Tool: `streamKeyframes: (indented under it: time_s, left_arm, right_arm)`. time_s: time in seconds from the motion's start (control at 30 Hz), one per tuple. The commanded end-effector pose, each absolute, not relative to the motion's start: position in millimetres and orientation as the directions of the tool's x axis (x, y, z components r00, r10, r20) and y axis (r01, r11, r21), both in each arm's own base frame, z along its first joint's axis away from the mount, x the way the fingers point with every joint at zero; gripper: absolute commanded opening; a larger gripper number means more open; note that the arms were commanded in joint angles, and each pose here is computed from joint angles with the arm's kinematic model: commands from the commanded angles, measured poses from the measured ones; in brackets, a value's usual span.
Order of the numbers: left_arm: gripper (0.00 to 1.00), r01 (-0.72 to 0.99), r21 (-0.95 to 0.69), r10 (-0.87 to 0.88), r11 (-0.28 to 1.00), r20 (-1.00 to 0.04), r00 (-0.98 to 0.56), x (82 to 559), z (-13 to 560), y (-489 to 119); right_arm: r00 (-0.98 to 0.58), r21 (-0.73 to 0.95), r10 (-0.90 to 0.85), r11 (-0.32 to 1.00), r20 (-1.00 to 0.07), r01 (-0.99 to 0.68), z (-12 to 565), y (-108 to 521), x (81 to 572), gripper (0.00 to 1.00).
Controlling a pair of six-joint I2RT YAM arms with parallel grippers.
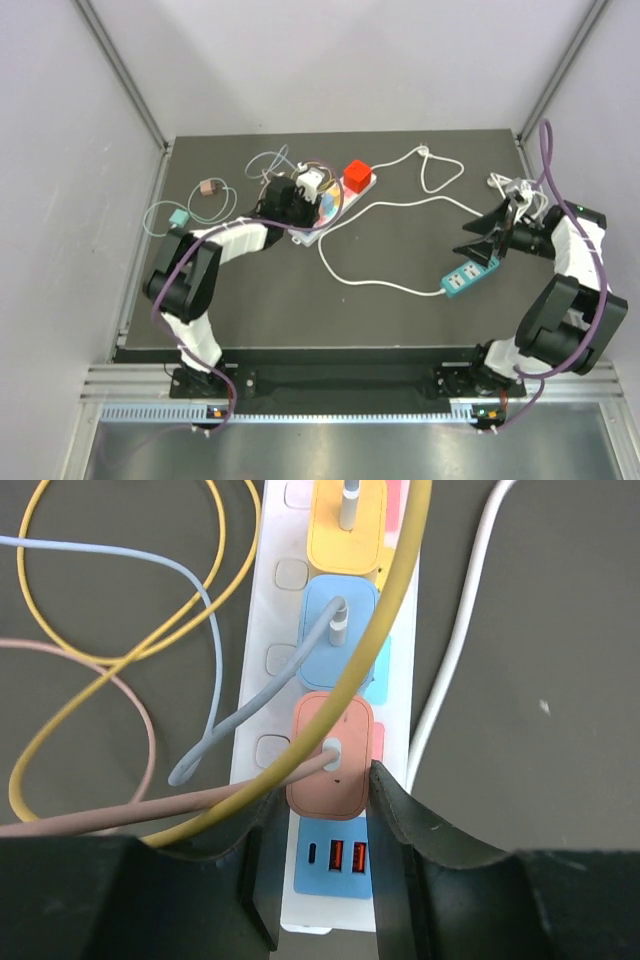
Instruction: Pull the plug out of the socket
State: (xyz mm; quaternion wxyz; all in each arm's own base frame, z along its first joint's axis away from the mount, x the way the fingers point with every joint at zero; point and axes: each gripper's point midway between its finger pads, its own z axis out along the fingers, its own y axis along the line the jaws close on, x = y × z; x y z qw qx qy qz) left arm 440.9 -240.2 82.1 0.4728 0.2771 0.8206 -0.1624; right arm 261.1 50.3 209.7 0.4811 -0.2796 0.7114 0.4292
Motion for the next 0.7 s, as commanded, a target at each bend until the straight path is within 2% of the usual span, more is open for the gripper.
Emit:
streamKeyframes:
  time_s: [0.0, 0.03, 0.4, 0.47, 0.5, 0.53, 0.6, 0.63, 0.67]
  left_arm:
    - [0.00, 0.544, 0.015, 0.259, 0.839, -0.890, -0.375, 428.2, 122.6, -222.5]
    - [0.00, 0.529, -0.006, 0.255, 0.849, -0.872, -0.419, 419.0, 116.6, -217.7]
    - [0.00, 0.482, -0.128, 0.175, 0.867, -0.827, -0.535, 350.3, 92.0, -195.7]
    - [0.00, 0.471, -0.147, 0.165, 0.870, -0.813, -0.558, 341.3, 84.2, -193.6]
    - [0.00, 0.470, -0.153, 0.157, 0.869, -0.816, -0.557, 338.3, 86.4, -193.0]
    - [0.00, 0.465, -0.158, 0.152, 0.871, -0.814, -0.561, 335.7, 85.8, -192.2]
    - [0.00, 0.458, -0.171, 0.139, 0.872, -0.811, -0.568, 328.0, 85.3, -191.3]
    - [0.00, 0.444, -0.176, 0.130, 0.879, -0.806, -0.577, 325.2, 83.7, -189.5]
    - [0.00, 0.438, -0.177, 0.130, 0.881, -0.800, -0.585, 320.6, 80.8, -188.1]
  right_arm:
    - [-0.381, 0.357, 0.028, 0.419, -0.924, -0.835, 226.2, 68.6, 248.8, 1.00]
    - [-0.379, 0.352, 0.018, 0.412, -0.925, -0.840, 226.4, 70.9, 248.0, 0.99]
    - [-0.428, 0.377, -0.146, 0.283, -0.892, -0.882, 210.0, 104.8, 258.6, 1.00]
    - [-0.421, 0.355, -0.190, 0.303, -0.887, -0.885, 204.3, 105.5, 265.2, 1.00]
    - [-0.471, 0.399, -0.188, 0.323, -0.862, -0.859, 203.3, 108.6, 265.0, 0.99]
    - [-0.371, 0.278, -0.245, 0.344, -0.896, -0.897, 205.0, 110.8, 279.9, 1.00]
    - [-0.386, 0.267, -0.257, 0.396, -0.886, -0.878, 208.8, 124.5, 280.2, 1.00]
    - [-0.298, 0.134, -0.301, 0.463, -0.906, -0.876, 211.2, 121.0, 304.2, 1.00]
    - [-0.289, 0.111, -0.308, 0.487, -0.907, -0.866, 207.0, 124.9, 306.9, 1.00]
